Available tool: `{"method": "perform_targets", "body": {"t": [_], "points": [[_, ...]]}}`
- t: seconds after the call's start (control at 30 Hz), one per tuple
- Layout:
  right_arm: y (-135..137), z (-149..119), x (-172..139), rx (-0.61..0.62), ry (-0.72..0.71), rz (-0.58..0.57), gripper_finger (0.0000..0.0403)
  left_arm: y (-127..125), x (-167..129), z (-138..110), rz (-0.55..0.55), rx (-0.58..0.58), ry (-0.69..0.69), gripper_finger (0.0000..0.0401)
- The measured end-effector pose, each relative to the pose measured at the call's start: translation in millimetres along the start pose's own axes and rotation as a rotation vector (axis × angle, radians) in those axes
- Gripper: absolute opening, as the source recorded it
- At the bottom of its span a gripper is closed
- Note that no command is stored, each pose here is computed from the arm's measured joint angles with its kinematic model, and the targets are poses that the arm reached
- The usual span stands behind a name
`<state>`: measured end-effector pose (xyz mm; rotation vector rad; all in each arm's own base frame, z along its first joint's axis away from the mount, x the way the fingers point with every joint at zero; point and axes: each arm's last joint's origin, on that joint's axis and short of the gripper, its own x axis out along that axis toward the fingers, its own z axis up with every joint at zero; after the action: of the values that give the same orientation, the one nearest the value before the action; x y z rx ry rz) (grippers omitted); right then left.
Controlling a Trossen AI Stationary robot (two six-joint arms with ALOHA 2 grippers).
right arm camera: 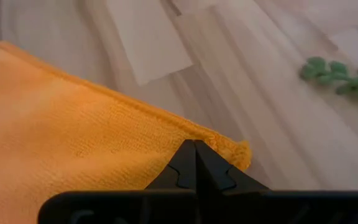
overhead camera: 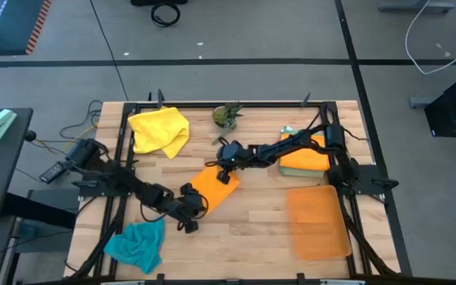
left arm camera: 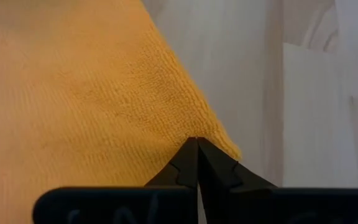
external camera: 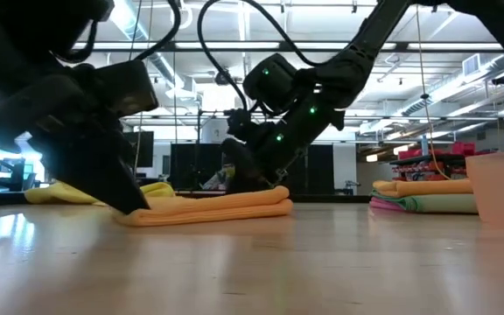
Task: Fold microfiber towels
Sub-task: Fold the orange microfiber towel, then stack the orange microfiber towel on top of the other orange microfiber towel
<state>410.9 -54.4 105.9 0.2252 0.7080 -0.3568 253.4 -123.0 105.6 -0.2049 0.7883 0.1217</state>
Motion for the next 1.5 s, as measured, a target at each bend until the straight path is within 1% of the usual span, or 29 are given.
{"method": "perform_targets", "body": {"t": [0.1, 0.23, 0.3, 0.37, 0.4, 0.5, 0.53, 0.6, 0.67, 0.8, 0.87, 0.93, 1.07, 1.17, 1.3, 1.5], "points": [[0, 5, -8, -0.011, -0.002, -0.006, 0.0000, 0, -5, -1, -0.001, 0.015, 0.023, 0.0005], [10, 22, -32, 0.017, -0.022, 0.084, 0.0001, 4, -16, 3, 0.001, 0.021, 0.043, 0.0017], [19, 22, -46, 0.029, 0.031, 0.112, 0.0002, 5, -26, 10, -0.006, 0.020, 0.023, 0.0026], [25, 18, -56, 0.054, 0.098, 0.116, 0.0006, 7, -38, 15, -0.008, 0.025, 0.014, 0.0034], [29, 15, -60, 0.069, 0.124, 0.113, 0.0009, 8, -45, 16, -0.003, 0.007, 0.015, 0.0038], [36, 11, -69, 0.114, 0.176, 0.105, 0.0024, 12, -70, 22, 0.028, -0.146, -0.025, 0.0055], [37, 9, -69, 0.119, 0.190, 0.102, 0.0031, 13, -78, 23, 0.042, -0.219, -0.054, 0.0062], [38, 6, -70, 0.125, 0.222, 0.109, 0.0050, 16, -90, 16, 0.072, -0.394, -0.118, 0.0078], [38, 5, -69, 0.132, 0.223, 0.144, 0.0076, 16, -97, 4, 0.058, -0.527, -0.150, 0.0096], [31, 0, -64, 0.164, 0.188, 0.204, 0.0141, 17, -95, -22, -0.004, -0.863, -0.211, 0.0134], [25, 3, -62, 0.194, 0.155, 0.221, 0.0175, 20, -89, -30, -0.011, -1.022, -0.215, 0.0155], [20, 2, -60, 0.222, 0.153, 0.209, 0.0206, 24, -84, -38, 0.011, -1.120, -0.211, 0.0175], [11, 1, -58, 0.261, 0.156, 0.190, 0.0251, 25, -75, -42, 0.039, -1.156, -0.211, 0.0202], [9, -6, -54, 0.272, 0.177, 0.189, 0.0268, 27, -66, -43, 0.061, -1.190, -0.221, 0.0211], [4, -15, -49, 0.300, 0.192, 0.180, 0.0275, 30, -54, -46, 0.098, -1.215, -0.211, 0.0212], [0, -23, -43, 0.353, 0.178, 0.207, 0.0275, 31, -40, -43, 0.098, -1.217, -0.237, 0.0207]]}}
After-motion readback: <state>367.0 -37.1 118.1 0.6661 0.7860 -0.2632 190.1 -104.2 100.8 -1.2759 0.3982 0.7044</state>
